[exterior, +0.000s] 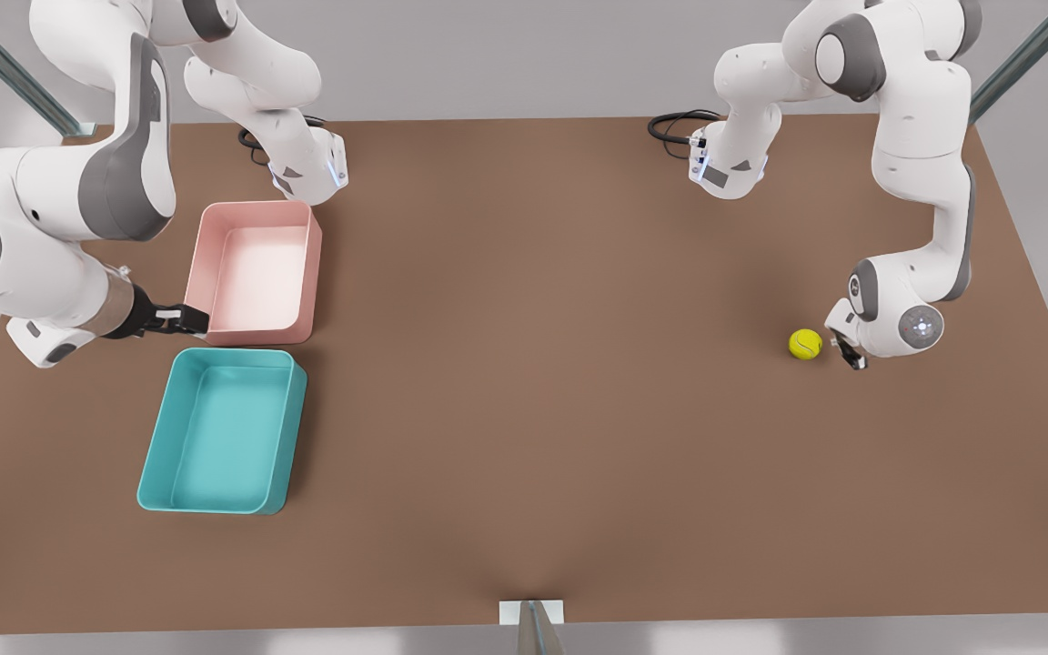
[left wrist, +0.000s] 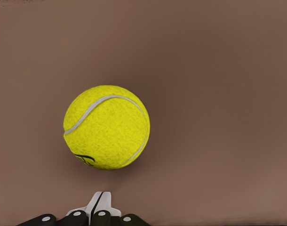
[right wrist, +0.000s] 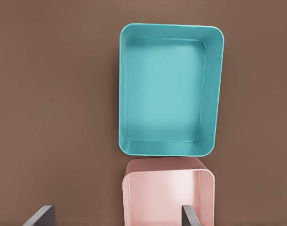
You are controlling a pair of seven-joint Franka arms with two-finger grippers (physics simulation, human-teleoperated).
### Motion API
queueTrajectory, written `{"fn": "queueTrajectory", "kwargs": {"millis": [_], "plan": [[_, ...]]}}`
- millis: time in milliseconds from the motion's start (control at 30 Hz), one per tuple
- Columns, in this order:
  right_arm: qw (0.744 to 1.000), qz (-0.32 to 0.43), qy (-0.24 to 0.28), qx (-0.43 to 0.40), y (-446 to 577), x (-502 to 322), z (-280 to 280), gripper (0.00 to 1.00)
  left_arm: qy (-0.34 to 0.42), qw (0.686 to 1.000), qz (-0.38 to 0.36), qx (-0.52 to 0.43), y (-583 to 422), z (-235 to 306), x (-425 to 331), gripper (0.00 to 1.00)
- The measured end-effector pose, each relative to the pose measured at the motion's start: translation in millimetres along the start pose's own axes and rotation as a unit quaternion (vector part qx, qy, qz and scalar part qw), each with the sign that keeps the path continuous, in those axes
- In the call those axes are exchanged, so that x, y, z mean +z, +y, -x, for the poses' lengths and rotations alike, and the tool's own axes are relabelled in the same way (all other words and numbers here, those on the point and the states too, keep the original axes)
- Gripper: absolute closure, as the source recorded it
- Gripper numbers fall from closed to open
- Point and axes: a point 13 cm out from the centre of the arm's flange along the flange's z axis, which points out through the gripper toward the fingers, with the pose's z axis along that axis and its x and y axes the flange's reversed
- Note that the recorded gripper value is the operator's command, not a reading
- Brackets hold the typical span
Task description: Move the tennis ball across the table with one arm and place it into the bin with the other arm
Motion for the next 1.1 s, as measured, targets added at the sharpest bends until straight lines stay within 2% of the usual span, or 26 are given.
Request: {"fn": "queueTrajectory", "kwargs": {"millis": [200, 300, 367, 433, 500, 600, 667, 733, 833, 867, 900, 967, 1100], "plan": [[1.000, 0.000, 0.001, -0.001, 1, 1, 0, 0.00, -0.023, 1.000, 0.005, 0.007, 2, 3, 0, 0.79], [1.000, -0.001, 0.001, -0.002, 1, 1, 0, 0.00, -0.032, 0.999, 0.012, 0.011, 6, 31, -8, 0.79], [1.000, -0.001, 0.001, -0.001, 1, 1, 0, 0.00, -0.043, 0.998, 0.022, 0.047, 8, 100, -21, 0.79], [1.000, -0.001, 0.001, -0.001, 1, 1, 0, 0.00, -0.064, 0.991, 0.055, 0.106, 7, 226, -66, 0.79], [1.000, -0.001, 0.001, -0.002, 1, 1, 0, 0.00, -0.081, 0.989, 0.083, 0.094, 16, 279, -116, 0.79], [1.000, -0.002, 0.003, -0.003, 3, 3, 0, 0.00, -0.089, 0.992, 0.083, 0.025, 26, 281, -142, 0.79], [1.000, -0.002, 0.003, -0.005, 5, 3, 0, 0.00, -0.087, 0.990, 0.099, -0.047, 60, 242, -194, 0.79], [1.000, -0.002, 0.006, -0.006, 6, 5, 0, 0.00, -0.076, 0.984, 0.133, -0.092, 84, 226, -297, 0.79], [0.999, -0.001, 0.025, -0.023, 28, 24, 5, 0.00, -0.059, 0.979, 0.138, -0.142, 52, 243, -416, 0.79], [0.999, -0.003, 0.036, -0.038, 48, 39, 10, 0.00, -0.061, 0.976, 0.133, -0.159, 31, 253, -450, 0.73], [0.997, -0.009, 0.043, -0.067, 84, 56, 16, 0.00, -0.070, 0.973, 0.121, -0.184, 7, 253, -476, 0.00], [0.992, -0.022, 0.051, -0.116, 160, 98, 23, 0.00, -0.065, 0.966, 0.075, -0.238, -47, 234, -486, 0.00], [0.990, -0.033, 0.038, -0.134, 236, 161, 38, 0.00, -0.040, 0.934, -0.005, -0.355, -72, 215, -439, 0.00]]}}
